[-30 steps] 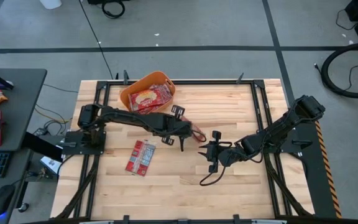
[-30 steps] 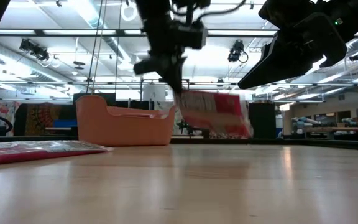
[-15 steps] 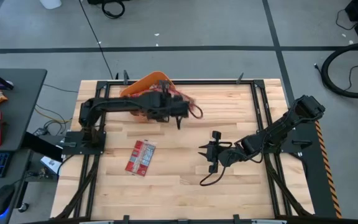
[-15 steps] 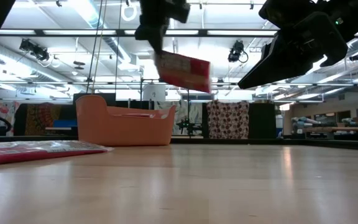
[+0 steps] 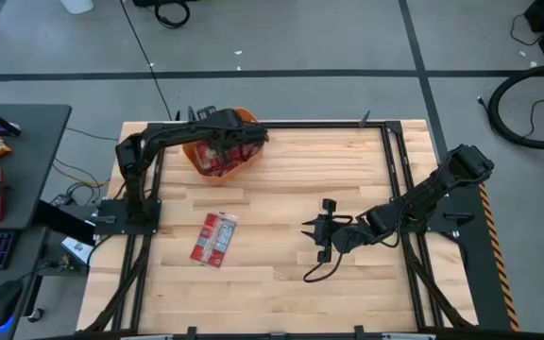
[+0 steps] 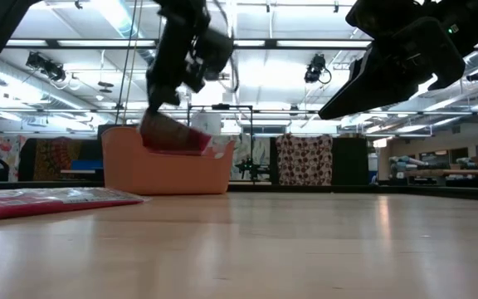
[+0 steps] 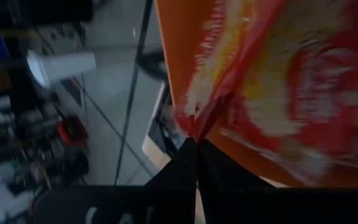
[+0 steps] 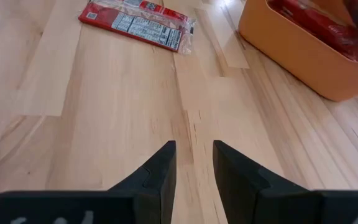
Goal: Sort popcorn bags into baskets
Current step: Put the red popcorn bag into the orange bin
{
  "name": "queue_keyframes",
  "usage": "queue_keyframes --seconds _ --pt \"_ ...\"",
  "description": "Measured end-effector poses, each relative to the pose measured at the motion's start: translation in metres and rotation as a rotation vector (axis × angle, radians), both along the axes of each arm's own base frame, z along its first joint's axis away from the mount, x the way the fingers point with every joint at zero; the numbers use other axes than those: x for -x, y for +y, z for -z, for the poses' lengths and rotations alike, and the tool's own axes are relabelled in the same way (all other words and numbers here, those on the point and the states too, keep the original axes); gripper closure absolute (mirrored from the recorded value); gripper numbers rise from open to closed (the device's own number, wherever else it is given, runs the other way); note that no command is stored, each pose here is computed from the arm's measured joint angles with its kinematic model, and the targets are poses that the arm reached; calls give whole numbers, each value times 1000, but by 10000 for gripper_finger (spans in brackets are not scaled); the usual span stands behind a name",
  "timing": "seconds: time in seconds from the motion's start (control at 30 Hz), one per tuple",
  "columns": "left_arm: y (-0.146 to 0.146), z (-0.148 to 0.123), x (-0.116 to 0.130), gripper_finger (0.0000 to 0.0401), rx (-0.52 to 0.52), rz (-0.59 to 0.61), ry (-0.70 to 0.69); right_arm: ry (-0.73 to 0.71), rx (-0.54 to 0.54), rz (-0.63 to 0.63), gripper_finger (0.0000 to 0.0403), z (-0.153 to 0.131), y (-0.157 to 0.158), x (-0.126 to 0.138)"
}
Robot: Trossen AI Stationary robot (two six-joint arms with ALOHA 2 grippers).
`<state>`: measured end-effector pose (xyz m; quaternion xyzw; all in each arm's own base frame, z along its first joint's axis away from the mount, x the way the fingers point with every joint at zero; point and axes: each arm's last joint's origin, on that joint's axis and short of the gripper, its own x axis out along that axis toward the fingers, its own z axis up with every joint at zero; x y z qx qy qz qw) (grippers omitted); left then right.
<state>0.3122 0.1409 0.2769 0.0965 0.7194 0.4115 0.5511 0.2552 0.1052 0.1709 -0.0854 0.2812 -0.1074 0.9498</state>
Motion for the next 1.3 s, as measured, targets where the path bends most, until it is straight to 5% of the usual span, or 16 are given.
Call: queue_keyframes --seconds 0.33,0.7,0.97,1.3 --pt "7 58 16 350 61 -96 24 3 3 -2 292 0 0 0" --pt "-23 34 8 271 230 -18 -55 2 4 -1 292 0 0 0" --pt "-81 9 0 269 533 53 -253 0 3 0 292 0 0 0" --pt "-163 52 2 269 578 112 -236 2 -4 -4 292 0 0 0"
